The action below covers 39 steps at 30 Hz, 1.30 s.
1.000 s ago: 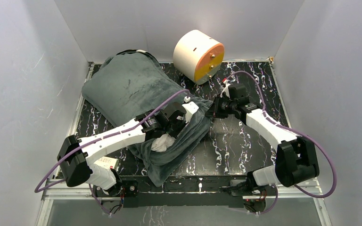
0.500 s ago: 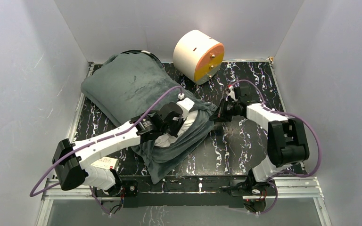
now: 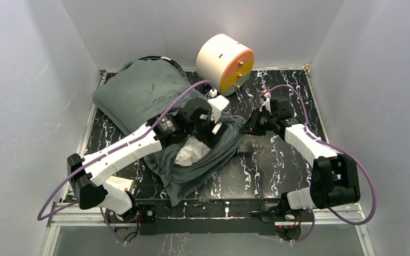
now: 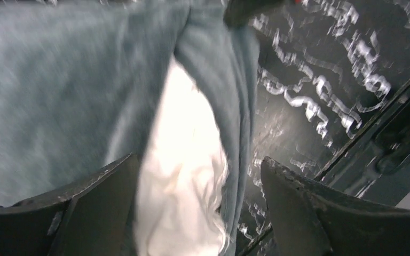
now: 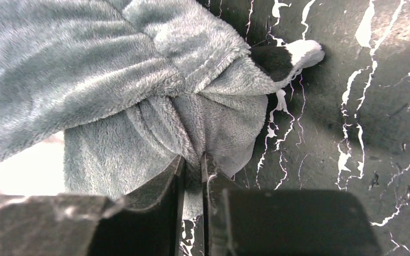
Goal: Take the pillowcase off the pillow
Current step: Remove the pillow from the pillowcase.
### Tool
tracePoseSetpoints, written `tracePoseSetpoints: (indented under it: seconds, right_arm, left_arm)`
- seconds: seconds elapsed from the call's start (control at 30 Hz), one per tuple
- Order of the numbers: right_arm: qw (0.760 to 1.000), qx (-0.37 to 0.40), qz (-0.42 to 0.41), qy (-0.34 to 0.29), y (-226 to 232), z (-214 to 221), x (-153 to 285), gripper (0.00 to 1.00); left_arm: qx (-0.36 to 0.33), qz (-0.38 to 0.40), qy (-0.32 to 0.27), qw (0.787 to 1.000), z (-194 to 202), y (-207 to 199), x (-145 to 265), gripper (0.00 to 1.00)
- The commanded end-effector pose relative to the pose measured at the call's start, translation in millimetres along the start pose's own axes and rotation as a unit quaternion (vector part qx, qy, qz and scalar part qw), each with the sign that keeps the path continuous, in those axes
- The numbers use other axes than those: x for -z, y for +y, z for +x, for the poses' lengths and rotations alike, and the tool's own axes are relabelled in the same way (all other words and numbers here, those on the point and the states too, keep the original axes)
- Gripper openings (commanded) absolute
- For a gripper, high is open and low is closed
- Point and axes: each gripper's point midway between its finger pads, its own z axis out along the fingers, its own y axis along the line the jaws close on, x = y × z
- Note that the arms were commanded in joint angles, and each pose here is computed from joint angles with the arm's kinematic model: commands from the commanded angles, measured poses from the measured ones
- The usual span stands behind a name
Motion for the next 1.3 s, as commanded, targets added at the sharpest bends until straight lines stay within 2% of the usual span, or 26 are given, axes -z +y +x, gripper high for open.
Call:
tracePoseSetpoints:
  seconds: [0.0, 0.1, 0.17, 0.2, 0.27, 0.37, 0.5, 0.53, 0.67, 0.87, 0.93, 1.0, 1.07, 1.2, 1.27]
  right_arm:
    - [0.999, 0.015, 0.019, -0.040, 2.8, -12.2, 14.8, 0.28]
    - [0.999, 0.012, 0.022, -0.038, 10.3, -6.9, 20.4, 0.38]
    - [0.999, 0.009, 0.026, -0.047, 16.9, -3.0, 27.3, 0.43]
    - [0.998, 0.006, 0.027, -0.052, 20.7, 0.4, 30.1, 0.49]
    - [0.997, 0.000, 0.028, -0.065, 29.1, 9.3, 35.9, 0.57]
    - [0.996, -0.015, -0.010, -0.083, 51.2, 25.5, 41.5, 0.61]
    - [0.996, -0.029, -0.043, -0.079, 83.8, 50.5, 35.1, 0.64]
    - [0.995, -0.032, -0.047, -0.076, 92.2, 55.6, 31.9, 0.64]
    - [0.995, -0.054, -0.052, -0.069, 121.6, 75.3, 16.2, 0.64]
    - [0.992, -0.079, -0.041, -0.087, 142.4, 98.8, -1.4, 0.65]
    - [0.991, -0.100, -0.027, -0.080, 138.7, 107.4, -7.8, 0.59]
    - [0.991, -0.105, -0.037, -0.070, 141.8, 116.6, -13.0, 0.51]
    - [0.992, -0.101, -0.019, -0.071, 134.5, 124.6, -15.2, 0.24]
    - [0.982, -0.101, 0.080, -0.135, 79.0, 115.0, -3.2, 0.10]
    - [0.969, -0.112, 0.125, -0.183, 46.6, 104.7, 12.5, 0.02]
  left_arm:
    - [-0.018, -0.006, -0.034, 0.999, -49.0, 5.2, 17.4, 0.87]
    - [-0.048, -0.081, 0.016, 0.995, -41.2, 31.3, 4.5, 0.90]
    - [-0.062, -0.115, 0.069, 0.989, -18.9, 43.8, -5.8, 0.90]
    - [-0.067, -0.130, 0.091, 0.985, -6.4, 49.8, -9.9, 0.90]
    - [-0.067, -0.146, 0.115, 0.980, 16.3, 56.9, -13.2, 0.90]
    - [-0.031, -0.143, 0.112, 0.983, 34.6, 67.7, -7.9, 0.90]
    - [0.011, -0.148, 0.084, 0.985, 38.9, 82.1, 6.0, 0.83]
    - [0.016, -0.138, 0.074, 0.988, 36.6, 80.2, 7.6, 0.81]
    - [0.023, -0.115, 0.061, 0.991, 30.3, 73.5, 9.6, 0.62]
    - [0.027, -0.141, 0.070, 0.987, 37.1, 82.1, 16.1, 0.53]
    - [0.026, -0.165, 0.072, 0.983, 40.9, 90.3, 22.1, 0.52]
    - [0.025, -0.203, 0.073, 0.976, 45.7, 103.0, 29.7, 0.58]
    - [0.020, -0.237, 0.074, 0.968, 49.5, 116.4, 35.8, 0.56]
    - [0.015, -0.303, 0.099, 0.948, 60.3, 144.2, 49.6, 0.38]
    - [0.023, -0.329, 0.097, 0.939, 60.9, 160.3, 57.9, 0.34]
